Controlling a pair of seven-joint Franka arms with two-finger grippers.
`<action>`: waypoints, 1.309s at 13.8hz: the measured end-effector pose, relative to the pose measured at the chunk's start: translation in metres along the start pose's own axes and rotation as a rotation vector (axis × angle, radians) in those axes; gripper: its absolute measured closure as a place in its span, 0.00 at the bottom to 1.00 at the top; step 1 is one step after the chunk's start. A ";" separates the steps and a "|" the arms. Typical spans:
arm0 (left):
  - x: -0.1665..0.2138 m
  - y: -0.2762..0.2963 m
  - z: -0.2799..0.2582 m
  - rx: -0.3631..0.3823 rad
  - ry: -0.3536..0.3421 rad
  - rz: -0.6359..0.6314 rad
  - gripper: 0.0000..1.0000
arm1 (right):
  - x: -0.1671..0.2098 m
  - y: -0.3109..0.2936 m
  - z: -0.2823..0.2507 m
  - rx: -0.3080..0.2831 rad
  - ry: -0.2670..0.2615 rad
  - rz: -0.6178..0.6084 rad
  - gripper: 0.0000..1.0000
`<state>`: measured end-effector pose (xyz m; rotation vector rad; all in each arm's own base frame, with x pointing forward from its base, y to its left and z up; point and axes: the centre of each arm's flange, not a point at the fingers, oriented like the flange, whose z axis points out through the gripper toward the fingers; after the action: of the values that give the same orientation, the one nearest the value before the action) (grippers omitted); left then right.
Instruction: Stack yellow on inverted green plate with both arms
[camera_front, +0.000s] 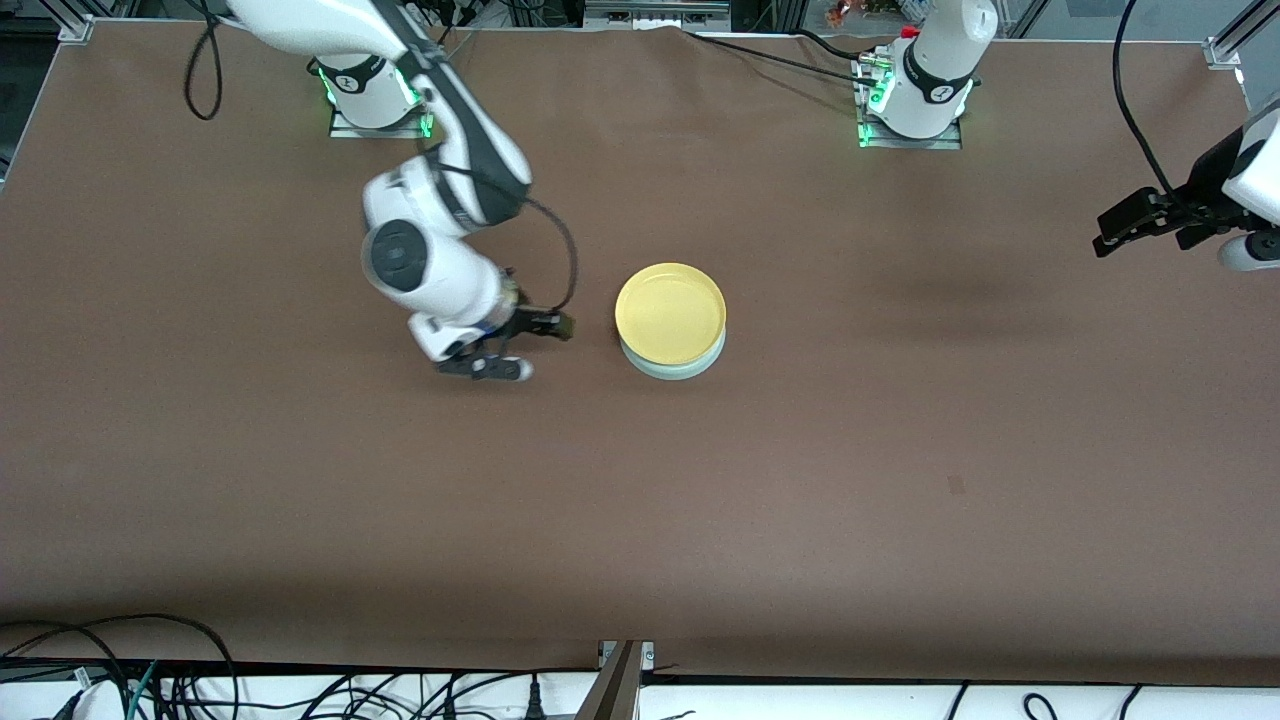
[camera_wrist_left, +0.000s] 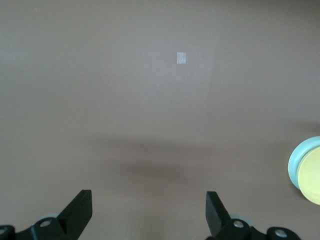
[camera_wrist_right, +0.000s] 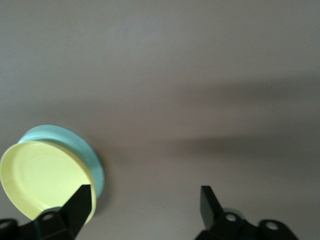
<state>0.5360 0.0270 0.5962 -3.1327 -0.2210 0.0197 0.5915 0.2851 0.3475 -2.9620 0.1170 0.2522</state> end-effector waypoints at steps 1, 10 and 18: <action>0.003 -0.002 -0.005 -0.001 0.009 -0.004 0.00 | 0.015 0.030 -0.032 -0.024 -0.019 -0.036 0.00; 0.016 0.026 0.003 0.005 -0.018 0.042 0.00 | 0.037 0.226 -0.204 -0.111 -0.092 -0.176 0.00; 0.016 0.025 0.002 0.005 -0.019 0.041 0.00 | -0.008 0.243 -0.286 -0.150 0.072 -0.239 0.00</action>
<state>0.5554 0.0043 0.5941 -3.1327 -0.1560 0.0499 0.6074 -0.0026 0.5886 -3.0948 -0.2571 0.1267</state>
